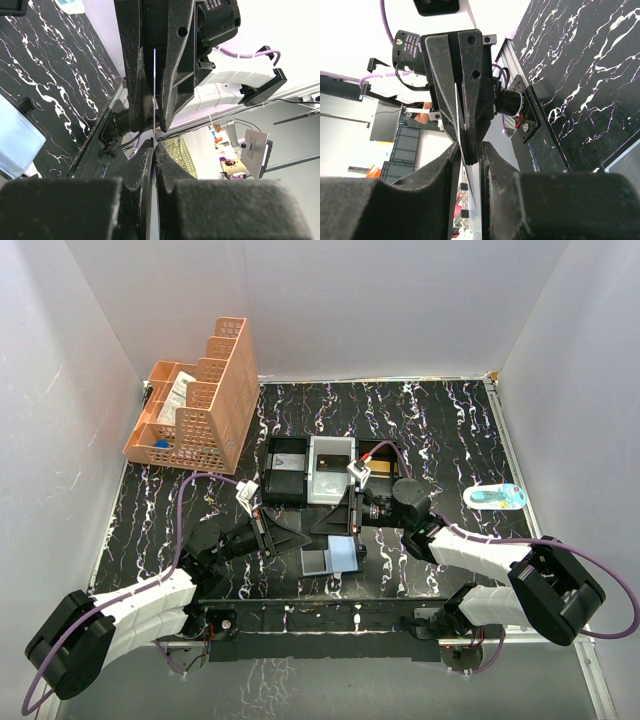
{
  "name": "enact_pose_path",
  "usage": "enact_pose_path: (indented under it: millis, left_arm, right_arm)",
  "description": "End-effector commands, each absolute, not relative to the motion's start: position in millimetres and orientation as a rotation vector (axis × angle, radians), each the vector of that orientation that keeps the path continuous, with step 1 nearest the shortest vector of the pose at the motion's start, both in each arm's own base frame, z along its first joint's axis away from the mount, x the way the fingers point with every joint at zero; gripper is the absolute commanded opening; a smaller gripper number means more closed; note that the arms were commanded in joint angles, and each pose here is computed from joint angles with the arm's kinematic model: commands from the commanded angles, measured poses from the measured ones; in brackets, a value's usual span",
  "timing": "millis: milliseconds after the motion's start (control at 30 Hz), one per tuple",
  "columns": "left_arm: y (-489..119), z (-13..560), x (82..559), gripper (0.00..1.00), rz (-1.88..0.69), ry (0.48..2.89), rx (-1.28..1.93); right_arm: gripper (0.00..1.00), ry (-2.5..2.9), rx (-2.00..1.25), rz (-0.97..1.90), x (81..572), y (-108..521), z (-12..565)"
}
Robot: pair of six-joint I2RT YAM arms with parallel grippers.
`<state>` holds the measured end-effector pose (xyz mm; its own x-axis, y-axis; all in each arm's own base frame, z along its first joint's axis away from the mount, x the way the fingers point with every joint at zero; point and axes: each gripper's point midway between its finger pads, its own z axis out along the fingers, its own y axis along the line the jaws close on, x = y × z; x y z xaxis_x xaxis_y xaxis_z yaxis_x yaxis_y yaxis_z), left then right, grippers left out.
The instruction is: Take the credit cards out of the card holder
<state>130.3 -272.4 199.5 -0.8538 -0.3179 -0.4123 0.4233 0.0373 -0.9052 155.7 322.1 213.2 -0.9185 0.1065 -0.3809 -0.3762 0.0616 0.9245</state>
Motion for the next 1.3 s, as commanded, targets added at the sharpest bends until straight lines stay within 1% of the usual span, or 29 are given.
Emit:
enact_pose_path:
  millis: [0, 167, 300, 400, 433, 500, 533, 633, 667, 733, 767, 967, 1167, 1267]
  left_arm:
    - [-271, 213, 130, 0.00, -1.881, 1.727, 0.142]
    - [-271, 211, 129, 0.00, -1.882, 1.734, 0.140]
    - [-270, 209, 130, 0.00, -1.871, 1.747, 0.119]
    - [-269, 202, 134, 0.00, -1.837, 1.792, 0.083]
    - [-268, 200, 134, 0.06, -1.822, 1.805, 0.079]
    - [-265, 197, 137, 0.30, -1.778, 1.829, 0.064]
    - [-263, 194, 138, 0.40, -1.747, 1.850, 0.052]
    - [-255, 183, 146, 0.69, -1.603, 1.936, 0.018]
    - [-251, 180, 150, 0.80, -1.534, 1.959, 0.012]
    - [-241, 174, 156, 0.97, -1.412, 2.019, -0.006]
    - [-235, 171, 159, 0.98, -1.342, 2.053, -0.018]
    - [-192, 169, 177, 0.99, -0.914, 2.208, -0.083]
    - [-143, 197, 206, 0.99, -0.451, 2.215, -0.028]
    - [-129, 217, 220, 0.99, -0.312, 2.175, 0.014]
  right_arm:
    - [0.18, 1.921, -0.311, 1.929, 156, 325, 225]
    - [0.10, 1.920, -0.295, 1.919, 157, 324, 224]
    - [0.00, 1.934, -0.271, 1.897, 159, 323, 220]
    - [0.00, 1.946, -0.231, 1.840, 166, 320, 215]
    - [0.00, 1.952, -0.217, 1.810, 169, 319, 213]
    - [0.00, 1.972, -0.189, 1.732, 178, 313, 209]
    - [0.00, 1.985, -0.175, 1.680, 183, 310, 207]
    - [0.00, 2.020, -0.143, 1.516, 199, 298, 200]
    - [0.00, 2.031, -0.130, 1.459, 204, 293, 199]
    - [0.00, 2.043, -0.118, 1.355, 211, 284, 197]
    - [0.00, 2.045, -0.118, 1.306, 215, 280, 197]
    - [0.00, 1.982, -0.131, 1.153, 227, 263, 211]
    - [0.00, 1.941, -0.156, 1.041, 236, 252, 224]
    - [0.00, 1.890, -0.167, 1.012, 238, 246, 234]
